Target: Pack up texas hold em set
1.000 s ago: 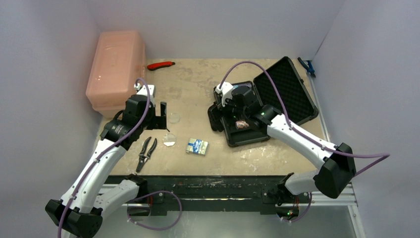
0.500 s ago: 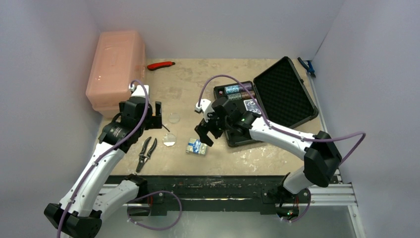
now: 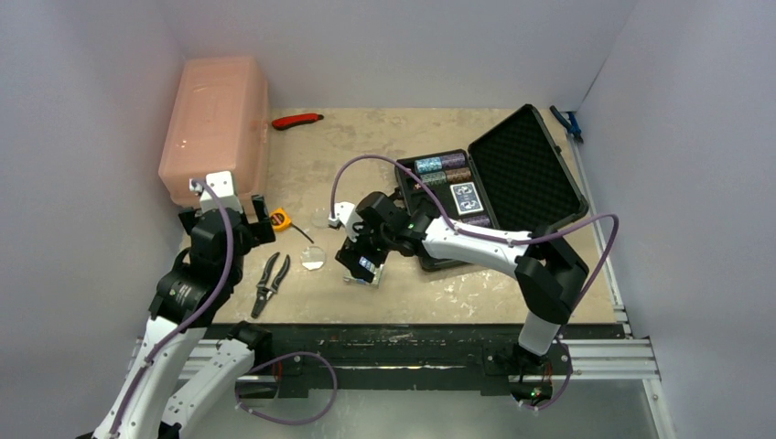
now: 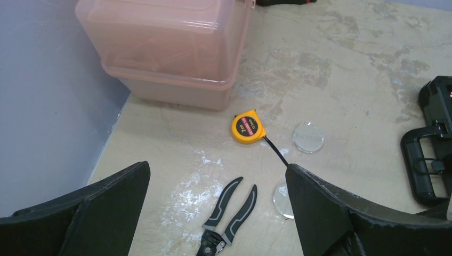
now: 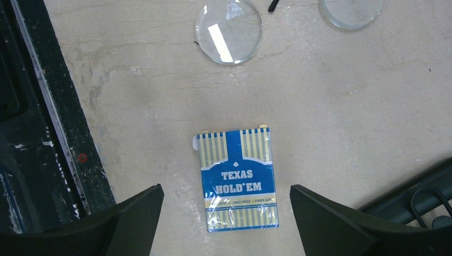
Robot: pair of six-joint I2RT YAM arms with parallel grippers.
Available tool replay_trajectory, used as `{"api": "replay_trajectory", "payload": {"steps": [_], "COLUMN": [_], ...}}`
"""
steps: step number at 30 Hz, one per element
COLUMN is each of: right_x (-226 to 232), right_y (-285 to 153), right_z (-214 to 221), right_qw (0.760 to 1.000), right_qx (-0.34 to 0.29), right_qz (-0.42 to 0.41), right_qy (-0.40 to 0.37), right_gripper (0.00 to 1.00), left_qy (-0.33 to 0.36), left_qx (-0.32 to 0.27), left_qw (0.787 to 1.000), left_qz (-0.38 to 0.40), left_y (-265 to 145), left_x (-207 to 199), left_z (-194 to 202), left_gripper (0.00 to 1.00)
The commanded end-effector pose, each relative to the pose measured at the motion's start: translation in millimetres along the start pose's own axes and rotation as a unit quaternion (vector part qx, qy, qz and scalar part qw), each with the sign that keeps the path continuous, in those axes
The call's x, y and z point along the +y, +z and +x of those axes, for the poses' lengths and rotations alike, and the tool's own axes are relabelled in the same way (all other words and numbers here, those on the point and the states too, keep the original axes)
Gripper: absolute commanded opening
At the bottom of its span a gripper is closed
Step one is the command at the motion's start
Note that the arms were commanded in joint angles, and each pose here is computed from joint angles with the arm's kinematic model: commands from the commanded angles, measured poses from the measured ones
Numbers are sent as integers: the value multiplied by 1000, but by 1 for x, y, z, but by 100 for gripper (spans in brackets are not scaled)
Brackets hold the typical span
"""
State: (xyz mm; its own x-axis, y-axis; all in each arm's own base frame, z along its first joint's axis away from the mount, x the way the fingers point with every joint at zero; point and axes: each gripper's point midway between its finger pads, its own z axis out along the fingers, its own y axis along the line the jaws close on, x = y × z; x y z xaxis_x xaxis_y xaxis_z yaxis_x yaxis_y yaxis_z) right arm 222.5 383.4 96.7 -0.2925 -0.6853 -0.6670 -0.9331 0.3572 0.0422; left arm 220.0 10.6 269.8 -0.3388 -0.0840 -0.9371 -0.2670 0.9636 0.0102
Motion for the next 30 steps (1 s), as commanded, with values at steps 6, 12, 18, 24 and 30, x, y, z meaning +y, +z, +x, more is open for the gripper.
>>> {"api": "replay_trajectory", "payload": {"steps": [6,12,18,24,30], "right_x": [-3,-4,-8,-12,-13], "right_y": [6,15,21,25,30], "right_z": [-29,-24,-19,-13,-5], "right_qw": [999,1000,999,999,998], "right_qx": [-17,0,13,24,39], "right_qz": [24,25,34,44,43], "right_qy": [-21,-19,-14,-14,-15], "right_gripper": [95,99,99,99,99], "left_qy": [-26,-22,-18,-15,-14], "left_qx": [-41,-38,-36,-32,-31], "left_qw": [999,999,999,999,999], "left_qz": [-18,-15,-14,-13,-11], "left_y": [-4,-3,-2,-1,-1], "left_x": [9,8,7,6,5], "left_z": [-13,-13,-12,-11,-11], "left_gripper": [100,100,100,100,100]}}
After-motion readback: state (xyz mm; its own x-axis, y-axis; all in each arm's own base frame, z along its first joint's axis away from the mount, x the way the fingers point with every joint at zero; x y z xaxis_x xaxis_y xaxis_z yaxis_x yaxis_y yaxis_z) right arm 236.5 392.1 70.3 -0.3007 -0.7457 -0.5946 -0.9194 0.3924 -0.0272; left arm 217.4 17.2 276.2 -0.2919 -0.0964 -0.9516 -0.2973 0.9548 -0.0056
